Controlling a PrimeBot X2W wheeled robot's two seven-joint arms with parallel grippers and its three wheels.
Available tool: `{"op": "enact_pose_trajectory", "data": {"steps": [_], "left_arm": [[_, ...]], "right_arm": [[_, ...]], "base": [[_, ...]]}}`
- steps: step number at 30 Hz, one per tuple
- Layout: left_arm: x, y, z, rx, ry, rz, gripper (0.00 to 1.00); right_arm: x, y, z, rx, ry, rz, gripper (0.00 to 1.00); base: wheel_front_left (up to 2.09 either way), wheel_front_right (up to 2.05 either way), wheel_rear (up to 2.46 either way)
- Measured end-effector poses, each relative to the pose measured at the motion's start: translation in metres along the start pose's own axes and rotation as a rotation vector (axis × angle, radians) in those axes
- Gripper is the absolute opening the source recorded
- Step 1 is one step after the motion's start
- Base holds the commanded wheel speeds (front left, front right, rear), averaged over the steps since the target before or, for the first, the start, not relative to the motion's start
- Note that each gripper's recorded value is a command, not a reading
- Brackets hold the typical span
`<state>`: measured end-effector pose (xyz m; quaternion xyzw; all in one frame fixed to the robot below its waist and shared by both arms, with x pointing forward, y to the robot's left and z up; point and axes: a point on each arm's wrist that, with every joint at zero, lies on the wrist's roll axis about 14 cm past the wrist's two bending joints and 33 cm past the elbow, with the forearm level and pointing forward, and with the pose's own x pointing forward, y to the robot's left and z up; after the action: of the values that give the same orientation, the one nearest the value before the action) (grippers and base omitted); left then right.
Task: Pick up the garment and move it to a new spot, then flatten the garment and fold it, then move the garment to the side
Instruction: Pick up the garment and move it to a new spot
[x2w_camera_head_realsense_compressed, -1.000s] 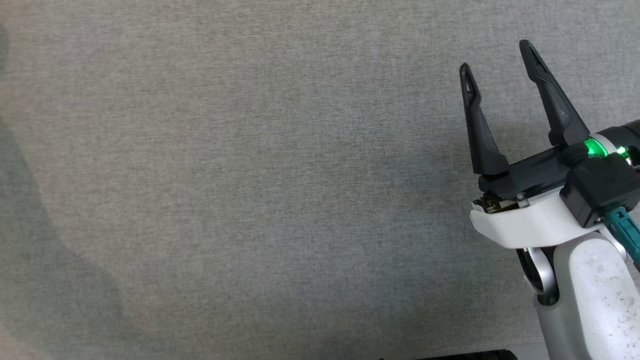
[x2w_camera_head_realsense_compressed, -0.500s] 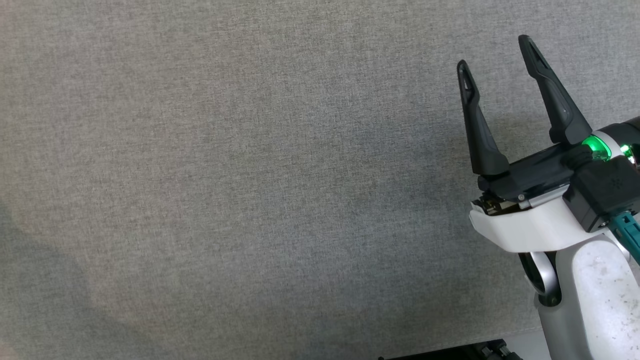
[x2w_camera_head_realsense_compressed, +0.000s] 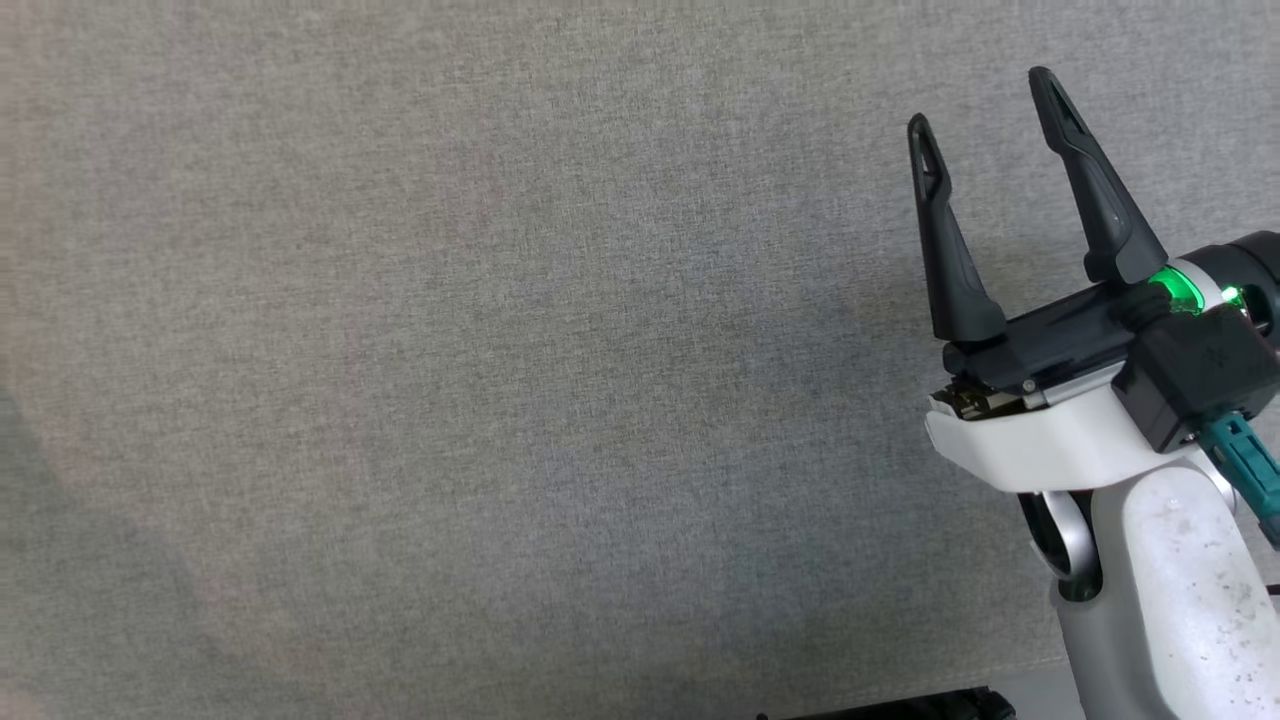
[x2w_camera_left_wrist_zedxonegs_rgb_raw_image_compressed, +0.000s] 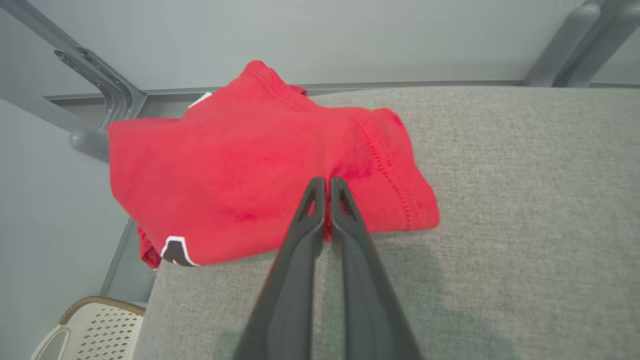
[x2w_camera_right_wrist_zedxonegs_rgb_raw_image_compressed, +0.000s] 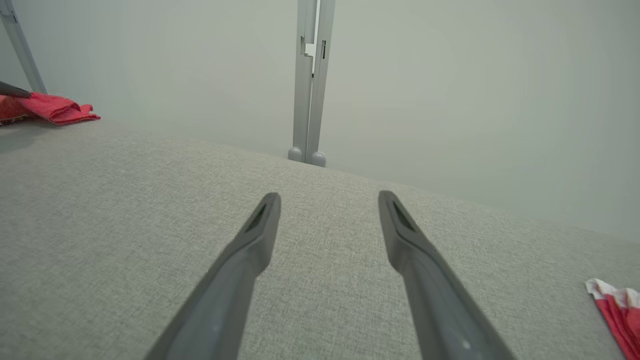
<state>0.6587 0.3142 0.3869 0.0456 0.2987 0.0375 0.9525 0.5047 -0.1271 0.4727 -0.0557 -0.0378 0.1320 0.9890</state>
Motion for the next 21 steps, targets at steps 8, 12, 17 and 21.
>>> {"op": "enact_pose_trajectory", "data": {"steps": [8,12,17,21], "left_arm": [[-0.040,0.009,0.062,0.085,-0.135,0.009,0.00],[-0.069,-0.002,0.102,0.124,-0.232,-0.023,0.00],[-0.110,-0.030,0.143,0.196,-0.318,-0.091,0.00],[-0.149,-0.072,0.168,0.254,-0.392,-0.197,0.00]], "right_arm": [[-0.008,-0.005,0.027,0.010,-0.055,-0.025,1.00],[-0.017,-0.009,0.041,0.020,-0.081,-0.045,1.00],[-0.032,-0.014,0.061,0.028,-0.116,-0.074,1.00],[-0.049,-0.019,0.078,0.030,-0.145,-0.103,1.00]], "base": [[0.00,0.00,0.00],[0.00,0.00,0.00],[0.00,0.00,0.00],[0.00,0.00,0.00]]}}
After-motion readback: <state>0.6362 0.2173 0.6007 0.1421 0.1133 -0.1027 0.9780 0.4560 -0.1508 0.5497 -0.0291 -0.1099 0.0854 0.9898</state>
